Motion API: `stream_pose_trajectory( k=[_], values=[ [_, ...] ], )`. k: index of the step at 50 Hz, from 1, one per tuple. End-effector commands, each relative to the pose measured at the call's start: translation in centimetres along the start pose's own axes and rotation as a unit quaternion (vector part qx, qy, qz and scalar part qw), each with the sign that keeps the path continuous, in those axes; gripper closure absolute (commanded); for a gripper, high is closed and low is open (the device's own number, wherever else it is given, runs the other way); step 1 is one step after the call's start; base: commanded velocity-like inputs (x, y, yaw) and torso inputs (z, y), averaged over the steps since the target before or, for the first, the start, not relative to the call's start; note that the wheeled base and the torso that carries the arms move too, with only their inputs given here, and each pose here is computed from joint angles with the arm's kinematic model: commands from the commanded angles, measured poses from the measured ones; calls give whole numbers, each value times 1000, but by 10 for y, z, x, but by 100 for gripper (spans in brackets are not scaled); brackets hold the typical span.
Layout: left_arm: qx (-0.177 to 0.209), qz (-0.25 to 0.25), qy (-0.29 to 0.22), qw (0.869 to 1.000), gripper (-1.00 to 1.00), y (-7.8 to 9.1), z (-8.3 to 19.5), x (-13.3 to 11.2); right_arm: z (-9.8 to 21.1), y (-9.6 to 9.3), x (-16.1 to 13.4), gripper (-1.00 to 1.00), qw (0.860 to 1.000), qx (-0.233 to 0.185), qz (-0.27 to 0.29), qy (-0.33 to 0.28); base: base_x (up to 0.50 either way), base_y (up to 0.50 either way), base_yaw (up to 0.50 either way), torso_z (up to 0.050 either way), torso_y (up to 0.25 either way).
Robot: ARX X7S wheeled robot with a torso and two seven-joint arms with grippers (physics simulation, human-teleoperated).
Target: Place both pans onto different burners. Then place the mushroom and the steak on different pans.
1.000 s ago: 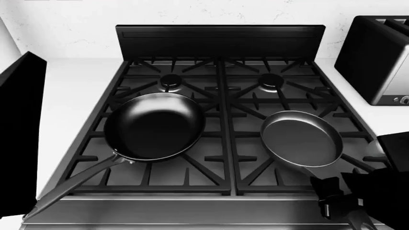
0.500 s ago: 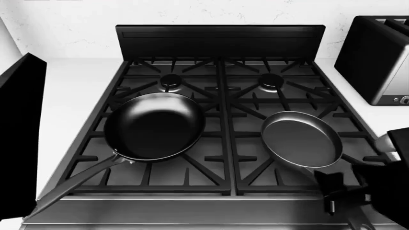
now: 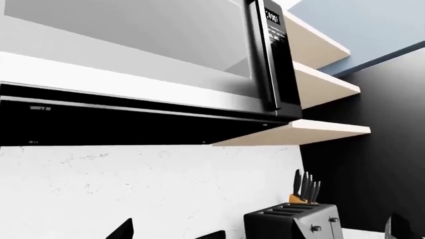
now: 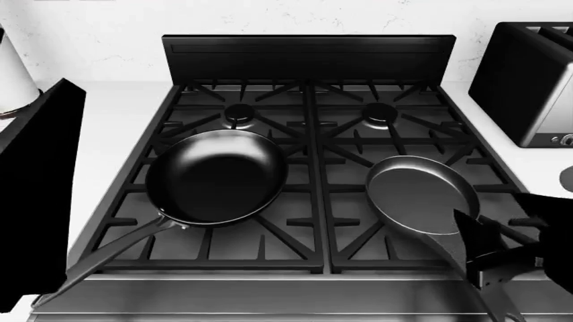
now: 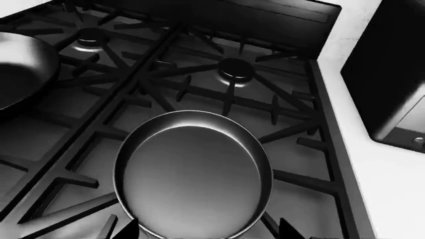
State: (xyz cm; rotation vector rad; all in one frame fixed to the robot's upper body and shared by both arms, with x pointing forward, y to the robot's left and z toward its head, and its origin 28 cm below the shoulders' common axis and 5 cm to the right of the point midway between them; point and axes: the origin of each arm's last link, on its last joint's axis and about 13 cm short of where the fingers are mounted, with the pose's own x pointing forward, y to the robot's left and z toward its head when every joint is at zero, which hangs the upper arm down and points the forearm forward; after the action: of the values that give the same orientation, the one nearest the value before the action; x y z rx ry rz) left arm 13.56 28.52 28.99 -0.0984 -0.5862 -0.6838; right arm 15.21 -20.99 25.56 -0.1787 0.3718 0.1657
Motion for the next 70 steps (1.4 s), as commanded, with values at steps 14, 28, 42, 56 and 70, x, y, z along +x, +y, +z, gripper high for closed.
stream_pose_trajectory(
  k=[14, 28, 42, 56, 70],
  values=[
    [-2, 4, 27, 1000, -100, -1, -12, 7, 23, 42, -18, -100, 977, -109, -47, -177, 0, 0, 0, 0, 0],
    [-41, 50, 84, 994, -100, 5, 10, 38, 45, 56, -25, -100, 968, -120, -47, -217, 0, 0, 0, 0, 0],
    [-37, 58, 140, 988, -100, 6, 12, 53, 56, 59, -26, -100, 964, -116, -35, -235, 0, -83, 0, 0, 0],
    [-29, 52, 145, 988, -100, 6, 7, 52, 61, 58, -28, -100, 961, -113, -41, -248, 1, -500, 0, 0, 0],
    [-32, 57, 139, 988, -100, 8, 5, 53, 73, 57, -31, -100, 954, -130, -53, -266, 36, -500, 0, 0, 0]
  ],
)
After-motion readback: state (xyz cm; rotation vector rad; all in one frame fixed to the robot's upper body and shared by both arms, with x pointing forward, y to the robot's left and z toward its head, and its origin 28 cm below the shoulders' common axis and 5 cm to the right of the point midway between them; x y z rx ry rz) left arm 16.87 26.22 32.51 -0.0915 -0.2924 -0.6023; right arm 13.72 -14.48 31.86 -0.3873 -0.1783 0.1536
